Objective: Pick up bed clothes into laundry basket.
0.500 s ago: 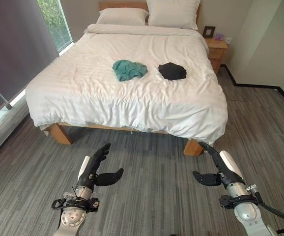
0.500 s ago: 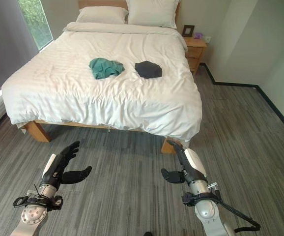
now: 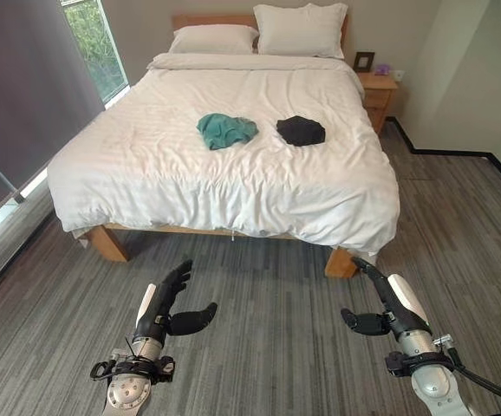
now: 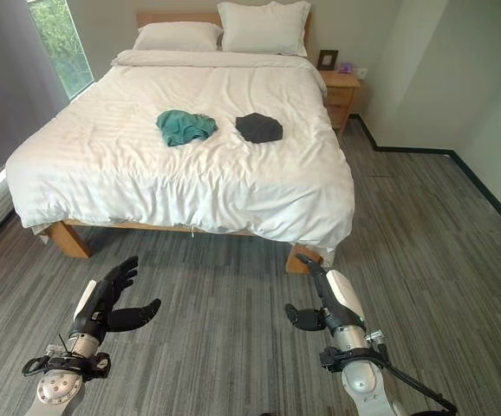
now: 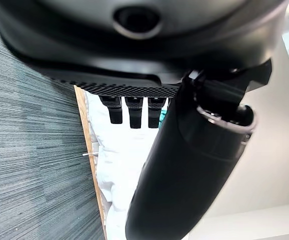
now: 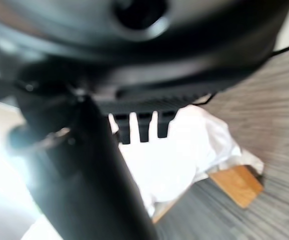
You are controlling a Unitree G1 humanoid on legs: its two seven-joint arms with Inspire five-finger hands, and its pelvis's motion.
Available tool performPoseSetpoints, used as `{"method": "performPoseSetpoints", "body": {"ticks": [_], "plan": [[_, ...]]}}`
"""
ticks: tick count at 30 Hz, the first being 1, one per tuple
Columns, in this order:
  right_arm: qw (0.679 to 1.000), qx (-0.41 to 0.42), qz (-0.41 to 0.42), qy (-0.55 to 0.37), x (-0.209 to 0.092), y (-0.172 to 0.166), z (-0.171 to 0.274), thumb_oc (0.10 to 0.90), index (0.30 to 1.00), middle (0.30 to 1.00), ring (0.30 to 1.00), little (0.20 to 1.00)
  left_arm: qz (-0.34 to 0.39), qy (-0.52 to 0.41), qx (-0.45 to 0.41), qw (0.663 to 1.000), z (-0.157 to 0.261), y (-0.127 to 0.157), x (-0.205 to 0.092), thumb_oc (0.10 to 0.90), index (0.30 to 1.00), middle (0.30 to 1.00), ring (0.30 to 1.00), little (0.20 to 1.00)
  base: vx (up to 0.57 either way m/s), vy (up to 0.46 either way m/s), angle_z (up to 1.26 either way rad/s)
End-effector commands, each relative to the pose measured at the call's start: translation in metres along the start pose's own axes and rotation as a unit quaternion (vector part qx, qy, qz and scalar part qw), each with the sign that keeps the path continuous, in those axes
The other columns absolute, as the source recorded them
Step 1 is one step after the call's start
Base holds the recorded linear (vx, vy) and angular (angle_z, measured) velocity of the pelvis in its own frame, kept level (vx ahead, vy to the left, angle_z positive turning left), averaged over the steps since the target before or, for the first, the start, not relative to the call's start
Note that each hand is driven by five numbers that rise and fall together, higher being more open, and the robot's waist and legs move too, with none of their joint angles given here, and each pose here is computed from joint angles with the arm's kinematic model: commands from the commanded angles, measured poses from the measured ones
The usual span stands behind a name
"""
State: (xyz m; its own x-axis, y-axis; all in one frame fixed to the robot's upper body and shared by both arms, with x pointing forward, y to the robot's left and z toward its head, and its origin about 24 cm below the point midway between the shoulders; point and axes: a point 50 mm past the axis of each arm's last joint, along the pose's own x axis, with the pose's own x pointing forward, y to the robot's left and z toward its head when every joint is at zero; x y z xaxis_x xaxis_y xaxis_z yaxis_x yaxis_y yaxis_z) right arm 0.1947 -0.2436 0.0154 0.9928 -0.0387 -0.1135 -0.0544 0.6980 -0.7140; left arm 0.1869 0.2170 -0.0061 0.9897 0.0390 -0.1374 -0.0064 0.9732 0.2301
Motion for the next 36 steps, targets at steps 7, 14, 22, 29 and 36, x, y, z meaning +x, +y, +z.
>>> {"method": "performPoseSetpoints", "body": {"ticks": [7, 14, 22, 29, 36], "plan": [[0.992, 0.022, -0.093, -0.079, 0.02, -0.028, 0.032, 0.8, 0.9, 0.9, 0.9, 0.9, 0.031, -0.147, 0.017, 0.989, 0.061, 0.022, 0.02, 0.8, 0.9, 0.9, 0.9, 0.9, 0.01, 0.042, -0.02], [0.991, 0.051, -0.097, -0.077, 0.02, -0.022, 0.035, 0.8, 0.9, 0.9, 0.9, 0.9, 0.061, -0.156, 0.034, 0.985, 0.066, 0.026, 0.022, 0.8, 0.9, 0.9, 0.9, 0.9, 0.18, 0.081, -0.05], [0.992, 0.05, -0.099, -0.064, 0.011, -0.022, 0.03, 0.8, 0.9, 0.9, 0.9, 0.9, 0.068, -0.155, 0.075, 0.983, 0.065, 0.028, 0.028, 0.8, 0.9, 0.9, 0.9, 0.9, 0.61, -0.054, 0.44], [0.99, 0.041, -0.113, -0.079, 0.015, -0.036, 0.032, 0.8, 0.9, 0.9, 0.9, 0.9, 0.048, -0.175, 0.063, 0.981, 0.074, 0.017, 0.032, 0.8, 0.9, 0.9, 0.9, 0.9, 0.38, -0.238, 0.51], [0.988, 0.036, -0.117, -0.095, 0.023, -0.042, 0.039, 0.8, 0.9, 0.9, 0.9, 0.9, 0.054, -0.18, 0.048, 0.981, 0.076, 0.016, 0.032, 0.8, 0.9, 0.9, 0.9, 0.9, 0.21, -0.029, -0.69]]}}
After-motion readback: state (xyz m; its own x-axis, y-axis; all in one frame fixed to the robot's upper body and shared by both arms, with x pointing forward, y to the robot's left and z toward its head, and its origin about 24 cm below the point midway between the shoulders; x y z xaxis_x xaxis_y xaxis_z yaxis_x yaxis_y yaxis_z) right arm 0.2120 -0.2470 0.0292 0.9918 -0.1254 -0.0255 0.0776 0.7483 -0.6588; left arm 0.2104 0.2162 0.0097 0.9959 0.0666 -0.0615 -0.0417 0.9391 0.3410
